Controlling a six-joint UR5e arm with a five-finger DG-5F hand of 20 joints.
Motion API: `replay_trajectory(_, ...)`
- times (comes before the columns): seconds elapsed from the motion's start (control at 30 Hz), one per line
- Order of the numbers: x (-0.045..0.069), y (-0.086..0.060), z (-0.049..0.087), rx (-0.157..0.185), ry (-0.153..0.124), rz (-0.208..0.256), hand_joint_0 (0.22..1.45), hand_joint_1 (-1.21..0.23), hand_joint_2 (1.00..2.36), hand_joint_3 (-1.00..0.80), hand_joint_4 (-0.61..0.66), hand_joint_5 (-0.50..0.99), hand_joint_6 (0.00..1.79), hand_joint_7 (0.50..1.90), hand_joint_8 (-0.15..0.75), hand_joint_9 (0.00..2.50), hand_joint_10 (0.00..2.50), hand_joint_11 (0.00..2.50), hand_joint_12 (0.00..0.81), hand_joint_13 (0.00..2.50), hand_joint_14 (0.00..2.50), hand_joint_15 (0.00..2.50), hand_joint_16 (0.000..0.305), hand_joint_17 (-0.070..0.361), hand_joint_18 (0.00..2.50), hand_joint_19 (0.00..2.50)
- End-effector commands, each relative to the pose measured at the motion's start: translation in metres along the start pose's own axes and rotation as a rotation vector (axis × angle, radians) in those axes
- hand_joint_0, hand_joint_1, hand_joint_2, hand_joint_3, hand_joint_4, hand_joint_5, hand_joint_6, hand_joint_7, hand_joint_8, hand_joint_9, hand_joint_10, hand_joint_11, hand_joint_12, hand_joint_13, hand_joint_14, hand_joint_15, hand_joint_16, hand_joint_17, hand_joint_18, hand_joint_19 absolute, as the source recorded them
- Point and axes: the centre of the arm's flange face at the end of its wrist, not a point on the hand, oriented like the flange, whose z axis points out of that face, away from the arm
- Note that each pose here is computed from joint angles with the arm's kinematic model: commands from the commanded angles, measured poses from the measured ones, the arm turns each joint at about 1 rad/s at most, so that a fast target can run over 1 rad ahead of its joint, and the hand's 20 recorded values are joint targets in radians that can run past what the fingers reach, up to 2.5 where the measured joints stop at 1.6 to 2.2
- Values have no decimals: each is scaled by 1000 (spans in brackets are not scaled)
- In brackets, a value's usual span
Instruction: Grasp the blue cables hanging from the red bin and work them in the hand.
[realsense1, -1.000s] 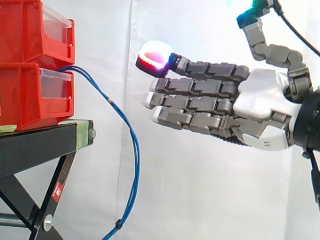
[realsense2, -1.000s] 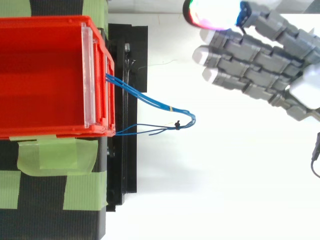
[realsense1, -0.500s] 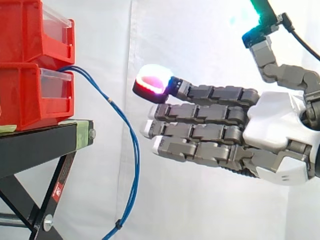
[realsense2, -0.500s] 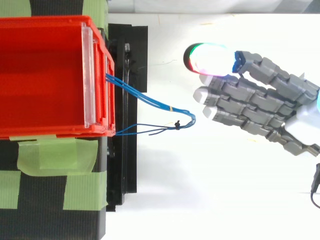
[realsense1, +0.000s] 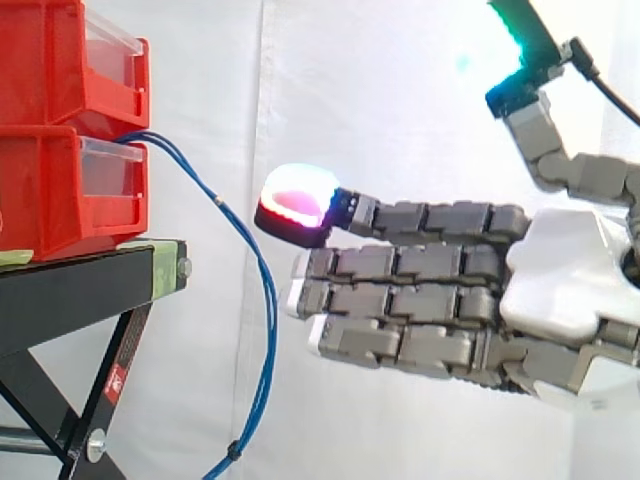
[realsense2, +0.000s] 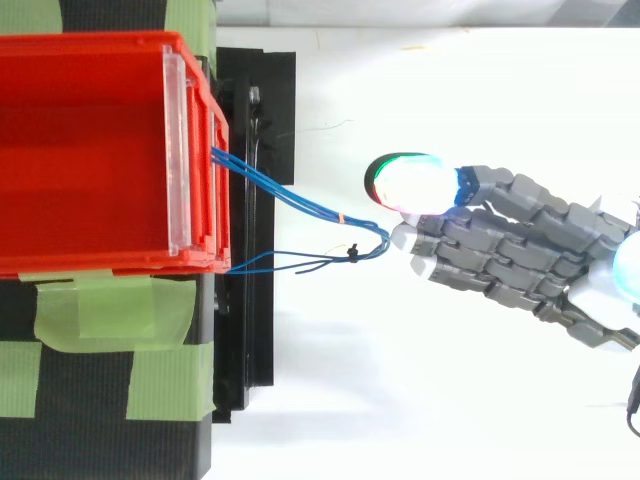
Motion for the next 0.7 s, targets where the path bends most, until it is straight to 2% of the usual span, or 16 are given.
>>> replay_trajectory(0.0,-13,-33,-7,10,-4,26,659,-478,1000,-1000,193,-289,5,700,269,25,0,71,346,0,7,232,62,138,0,130)
replay_trajectory(0.13,-11,-49,-6,-19,10,77,659,-479,1000,-1000,200,-276,6,707,273,42,1,76,347,0,5,236,61,138,0,129)
replay_trajectory(0.23,-9,-49,-6,-21,7,69,659,-480,1000,-1000,202,-268,6,706,276,63,1,86,348,0,6,234,61,138,0,120)
replay_trajectory(0.3,-11,-50,-7,-11,-2,53,659,-481,1000,-1000,205,-262,5,706,277,69,1,89,348,0,5,234,61,138,0,128)
replay_trajectory(0.5,-11,-51,-6,-4,-22,67,661,-507,1000,-1000,220,-222,5,691,297,153,2,80,359,0,7,207,62,140,0,85)
replay_trajectory(0.57,-16,-51,-6,4,-35,75,661,-508,1000,-1000,225,-212,5,692,298,162,2,83,359,0,5,213,62,140,0,75)
replay_trajectory(0.67,-19,-51,-7,14,-40,67,662,-510,1000,-1000,227,-206,5,691,302,189,1,85,366,0,5,220,62,139,0,91)
